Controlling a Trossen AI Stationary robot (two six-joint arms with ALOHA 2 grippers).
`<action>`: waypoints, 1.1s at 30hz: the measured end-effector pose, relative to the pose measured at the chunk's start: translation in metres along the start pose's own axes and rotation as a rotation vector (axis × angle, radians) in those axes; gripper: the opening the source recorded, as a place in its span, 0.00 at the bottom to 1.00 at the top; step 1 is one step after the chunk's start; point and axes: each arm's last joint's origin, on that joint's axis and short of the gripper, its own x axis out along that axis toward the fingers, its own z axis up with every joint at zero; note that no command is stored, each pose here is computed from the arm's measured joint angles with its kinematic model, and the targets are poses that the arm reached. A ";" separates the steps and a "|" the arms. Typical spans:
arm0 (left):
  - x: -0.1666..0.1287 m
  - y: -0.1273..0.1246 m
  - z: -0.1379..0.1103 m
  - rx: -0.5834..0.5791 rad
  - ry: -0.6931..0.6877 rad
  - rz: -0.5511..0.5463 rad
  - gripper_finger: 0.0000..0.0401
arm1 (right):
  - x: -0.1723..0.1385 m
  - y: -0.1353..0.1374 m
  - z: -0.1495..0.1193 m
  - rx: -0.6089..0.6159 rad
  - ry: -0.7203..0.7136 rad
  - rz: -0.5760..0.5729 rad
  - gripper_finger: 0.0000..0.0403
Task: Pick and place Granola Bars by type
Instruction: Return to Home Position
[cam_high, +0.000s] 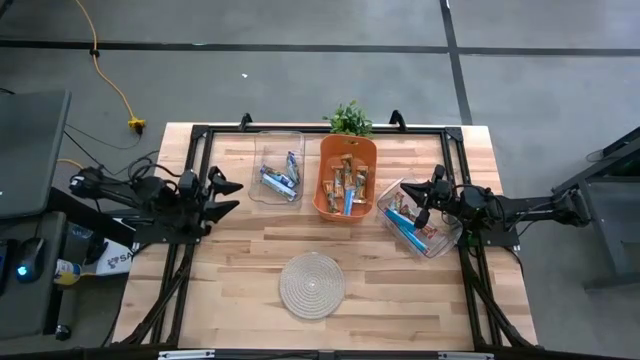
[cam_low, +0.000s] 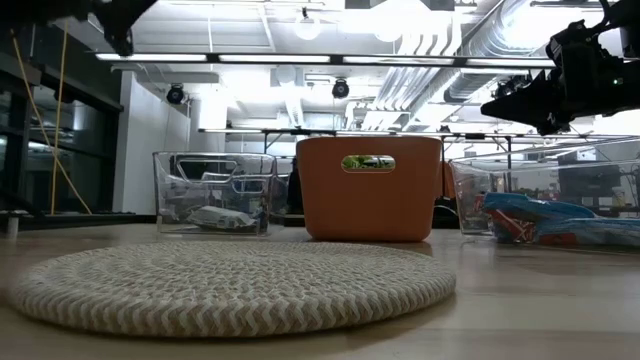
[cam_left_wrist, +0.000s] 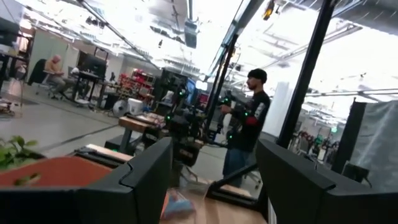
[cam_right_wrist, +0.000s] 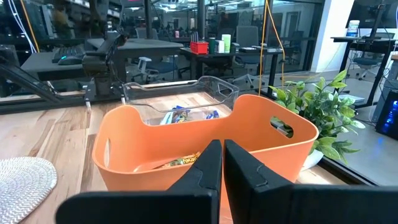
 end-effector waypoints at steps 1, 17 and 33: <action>-0.002 0.002 -0.005 -0.005 0.001 -0.001 0.57 | 0.000 0.000 0.000 0.000 0.000 0.000 0.00; -0.017 0.012 -0.044 -0.042 0.034 -0.088 0.57 | 0.000 0.000 0.000 0.000 0.000 0.000 0.00; -0.018 0.016 -0.057 0.022 0.115 -0.042 0.57 | 0.000 0.000 0.000 0.000 0.000 0.000 0.00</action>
